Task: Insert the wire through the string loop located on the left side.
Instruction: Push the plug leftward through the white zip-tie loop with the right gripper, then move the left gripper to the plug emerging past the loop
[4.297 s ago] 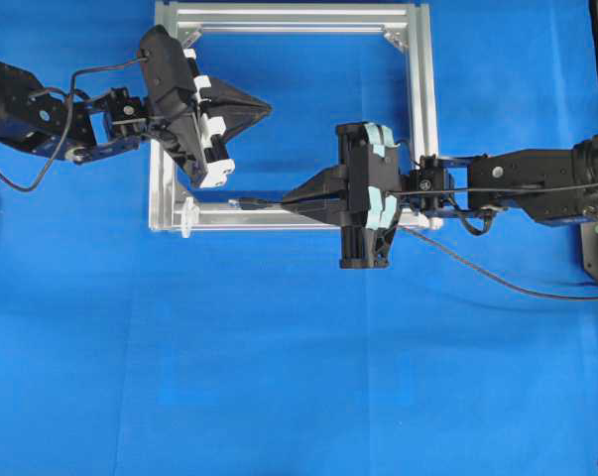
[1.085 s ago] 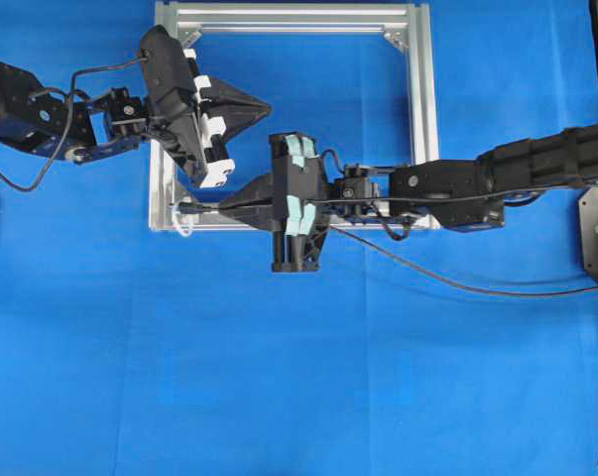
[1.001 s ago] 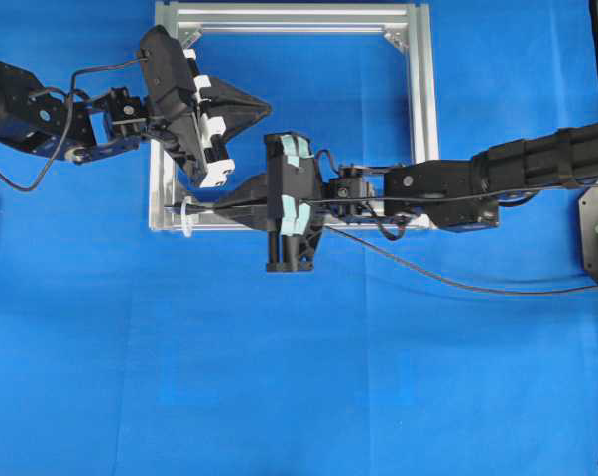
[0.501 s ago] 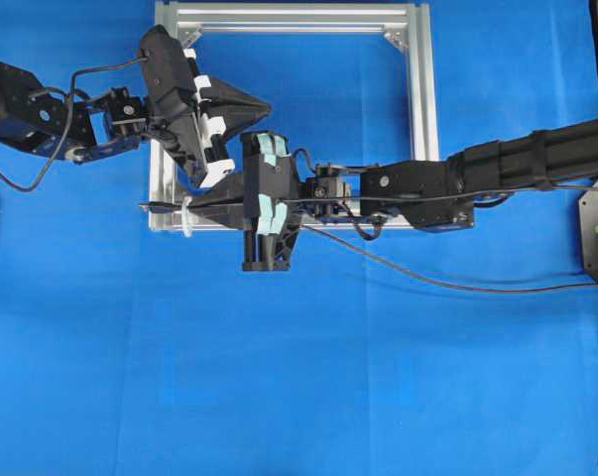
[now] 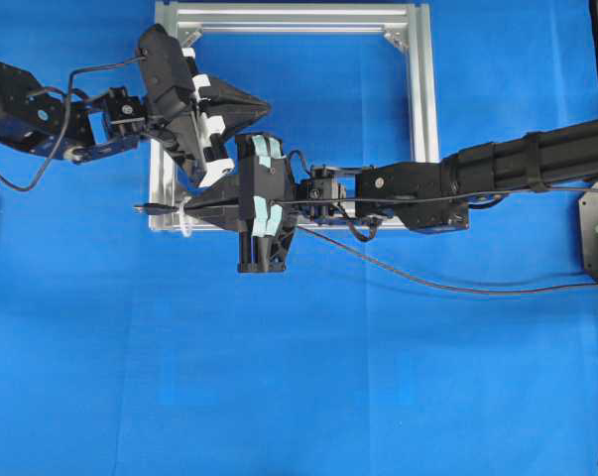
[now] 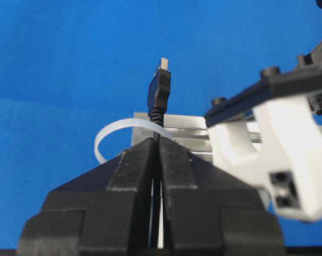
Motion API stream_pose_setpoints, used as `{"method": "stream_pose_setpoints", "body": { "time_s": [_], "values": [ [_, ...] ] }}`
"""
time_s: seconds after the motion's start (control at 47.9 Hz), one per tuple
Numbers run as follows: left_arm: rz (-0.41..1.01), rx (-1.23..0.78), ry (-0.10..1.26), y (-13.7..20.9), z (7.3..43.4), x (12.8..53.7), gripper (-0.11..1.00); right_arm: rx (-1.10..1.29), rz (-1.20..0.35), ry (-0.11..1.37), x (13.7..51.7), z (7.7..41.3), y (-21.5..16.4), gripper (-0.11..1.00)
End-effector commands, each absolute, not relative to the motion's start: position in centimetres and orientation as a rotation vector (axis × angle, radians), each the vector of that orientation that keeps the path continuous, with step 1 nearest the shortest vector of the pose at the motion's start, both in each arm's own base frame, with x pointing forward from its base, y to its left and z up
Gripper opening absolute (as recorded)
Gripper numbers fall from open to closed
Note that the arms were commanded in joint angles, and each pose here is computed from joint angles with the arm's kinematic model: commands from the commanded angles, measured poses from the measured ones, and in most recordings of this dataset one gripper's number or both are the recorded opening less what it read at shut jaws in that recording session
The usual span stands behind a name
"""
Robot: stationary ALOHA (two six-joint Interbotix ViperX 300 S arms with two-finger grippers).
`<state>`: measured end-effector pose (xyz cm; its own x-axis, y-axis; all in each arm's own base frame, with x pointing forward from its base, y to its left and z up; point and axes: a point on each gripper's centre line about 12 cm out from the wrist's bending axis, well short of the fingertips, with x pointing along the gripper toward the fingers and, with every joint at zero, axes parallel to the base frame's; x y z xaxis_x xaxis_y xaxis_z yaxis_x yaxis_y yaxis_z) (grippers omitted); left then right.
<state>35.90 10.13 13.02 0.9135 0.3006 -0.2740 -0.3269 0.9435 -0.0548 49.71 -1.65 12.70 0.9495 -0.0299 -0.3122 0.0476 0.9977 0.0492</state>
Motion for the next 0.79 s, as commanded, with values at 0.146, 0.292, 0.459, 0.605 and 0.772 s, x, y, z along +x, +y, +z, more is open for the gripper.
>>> {"method": "stream_pose_setpoints", "body": {
  "time_s": [0.146, 0.292, 0.459, 0.605, 0.772],
  "values": [
    [0.332, -0.093, 0.230, 9.9, 14.8, 33.6, 0.00, 0.054, -0.040, 0.277, 50.1, 14.2, -1.7, 0.00],
    [0.354, -0.098, 0.250, 9.9, 14.6, 31.0, 0.00, 0.054, -0.040, 0.277, 50.1, 14.2, -1.7, 0.00],
    [0.384, -0.105, 0.263, 10.0, 14.5, 28.0, 0.00, 0.056, -0.042, 0.278, 50.0, 14.2, -1.8, 0.00],
    [0.422, -0.112, 0.273, 10.4, 14.3, 25.9, 0.00, 0.056, -0.041, 0.278, 50.0, 14.2, -1.7, 0.00],
    [0.427, -0.117, 0.277, 10.1, 14.2, 24.9, 0.00, 0.056, -0.042, 0.277, 50.1, 14.2, -1.8, 0.00]
  ]
}}
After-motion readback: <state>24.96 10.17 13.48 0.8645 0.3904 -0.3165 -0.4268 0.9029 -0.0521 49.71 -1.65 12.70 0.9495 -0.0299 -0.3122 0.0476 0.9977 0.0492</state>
